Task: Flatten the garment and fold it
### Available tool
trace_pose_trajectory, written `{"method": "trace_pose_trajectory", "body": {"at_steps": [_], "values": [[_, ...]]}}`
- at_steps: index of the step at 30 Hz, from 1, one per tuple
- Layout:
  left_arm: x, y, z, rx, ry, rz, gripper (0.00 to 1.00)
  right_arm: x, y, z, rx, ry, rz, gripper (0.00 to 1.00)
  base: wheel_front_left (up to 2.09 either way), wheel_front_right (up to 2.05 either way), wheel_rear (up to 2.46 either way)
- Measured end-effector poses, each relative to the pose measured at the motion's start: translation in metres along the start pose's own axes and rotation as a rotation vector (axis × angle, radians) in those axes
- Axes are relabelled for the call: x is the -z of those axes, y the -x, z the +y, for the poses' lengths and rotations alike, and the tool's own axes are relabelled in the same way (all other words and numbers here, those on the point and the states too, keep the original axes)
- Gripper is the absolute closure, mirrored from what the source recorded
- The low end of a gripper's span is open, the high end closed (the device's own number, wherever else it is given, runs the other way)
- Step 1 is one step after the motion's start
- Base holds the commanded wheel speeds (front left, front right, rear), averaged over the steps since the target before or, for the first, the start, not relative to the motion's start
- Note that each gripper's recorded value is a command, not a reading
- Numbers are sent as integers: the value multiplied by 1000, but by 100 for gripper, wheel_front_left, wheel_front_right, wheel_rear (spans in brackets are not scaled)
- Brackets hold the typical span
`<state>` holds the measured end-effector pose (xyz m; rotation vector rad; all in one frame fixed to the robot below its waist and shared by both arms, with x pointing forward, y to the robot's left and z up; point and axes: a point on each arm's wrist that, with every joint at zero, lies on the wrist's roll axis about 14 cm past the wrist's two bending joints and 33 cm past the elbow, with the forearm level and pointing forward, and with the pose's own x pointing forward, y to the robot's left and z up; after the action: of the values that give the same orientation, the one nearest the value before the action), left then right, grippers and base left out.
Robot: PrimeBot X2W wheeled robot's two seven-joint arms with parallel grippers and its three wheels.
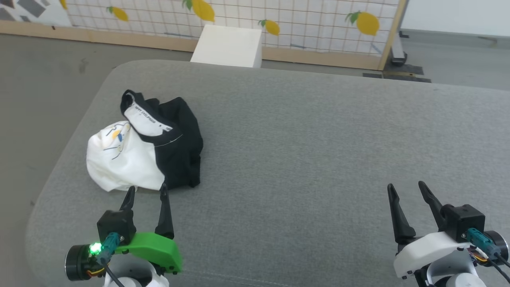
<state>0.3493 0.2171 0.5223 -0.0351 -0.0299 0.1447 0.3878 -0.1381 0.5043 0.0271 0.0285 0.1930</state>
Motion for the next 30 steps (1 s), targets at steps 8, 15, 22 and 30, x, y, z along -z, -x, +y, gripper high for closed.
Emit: {"method": "trace_pose_trajectory", "body": {"at_steps": [8,15,22,30], "values": [[3,15,24,-75,10,2,0,9,-10,20,-62,-8,17,0,0,0,0],[7,30,45,-147,14,6,0,17,-19,38,-116,-22,34,0,0,0,0],[10,45,63,-211,13,8,0,23,-26,55,-164,-29,47,0,0,0,0],[9,62,80,-278,34,-7,0,28,-32,73,-214,-45,56,0,0,0,0]]}}
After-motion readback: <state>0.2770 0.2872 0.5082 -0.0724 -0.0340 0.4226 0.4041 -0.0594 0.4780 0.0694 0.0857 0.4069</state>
